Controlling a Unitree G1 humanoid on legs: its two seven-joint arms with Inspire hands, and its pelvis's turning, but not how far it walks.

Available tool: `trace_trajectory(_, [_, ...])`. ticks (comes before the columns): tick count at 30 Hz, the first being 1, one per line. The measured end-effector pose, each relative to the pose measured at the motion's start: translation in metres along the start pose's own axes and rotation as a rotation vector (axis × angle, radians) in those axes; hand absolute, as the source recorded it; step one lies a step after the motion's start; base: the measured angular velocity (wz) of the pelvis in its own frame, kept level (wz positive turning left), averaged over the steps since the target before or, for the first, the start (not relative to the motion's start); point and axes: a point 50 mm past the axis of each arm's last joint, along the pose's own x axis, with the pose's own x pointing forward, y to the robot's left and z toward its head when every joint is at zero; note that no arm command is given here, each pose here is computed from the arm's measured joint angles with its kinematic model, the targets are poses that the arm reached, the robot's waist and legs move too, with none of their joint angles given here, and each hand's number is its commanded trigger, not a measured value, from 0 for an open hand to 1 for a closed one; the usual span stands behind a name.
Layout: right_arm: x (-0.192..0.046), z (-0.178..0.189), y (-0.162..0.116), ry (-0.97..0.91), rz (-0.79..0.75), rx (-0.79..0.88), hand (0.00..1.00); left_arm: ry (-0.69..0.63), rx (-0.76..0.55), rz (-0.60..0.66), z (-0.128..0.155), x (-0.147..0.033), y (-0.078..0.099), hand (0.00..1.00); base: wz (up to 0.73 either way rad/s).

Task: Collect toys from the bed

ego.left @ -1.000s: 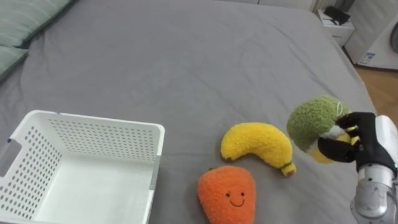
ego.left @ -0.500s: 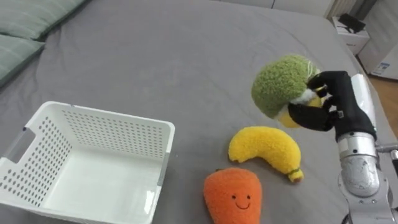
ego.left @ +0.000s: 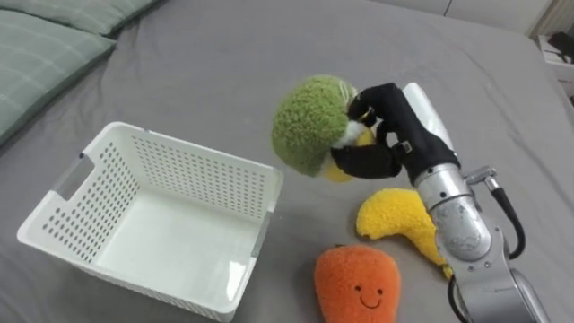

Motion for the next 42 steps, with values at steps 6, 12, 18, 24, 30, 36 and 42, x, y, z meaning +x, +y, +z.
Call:
trace_trajectory(6, [0.006,0.010,0.017,-0.010,0.126,0.008,1.00,-0.011,0.026,-0.004,0.005,0.000,0.000,0.00,0.02])
trace_trajectory(12, [0.009,0.024,0.034,-0.056,0.197,0.028,1.00,-0.055,0.057,-0.010,0.022,0.001,-0.003,0.00,0.10])
trace_trajectory(18, [0.008,0.032,0.049,-0.082,0.262,0.008,1.00,-0.109,0.070,-0.020,0.040,0.001,-0.007,0.00,0.06])
trace_trajectory(24, [0.006,0.037,0.060,-0.100,0.313,-0.043,0.21,-0.137,0.086,-0.014,0.046,0.000,-0.009,0.00,0.00])
trace_trajectory(30, [0.005,0.037,0.066,-0.097,0.333,-0.054,0.00,-0.148,0.106,-0.004,0.049,0.000,-0.006,0.00,0.03])
trace_trajectory(36, [0.003,0.041,0.075,-0.114,0.372,-0.057,0.00,-0.147,0.115,0.014,0.049,0.001,-0.001,0.00,0.00])
trace_trajectory(42, [0.003,0.041,0.075,-0.116,0.364,-0.051,0.00,-0.139,0.128,0.010,0.049,0.001,-0.003,0.00,0.00])
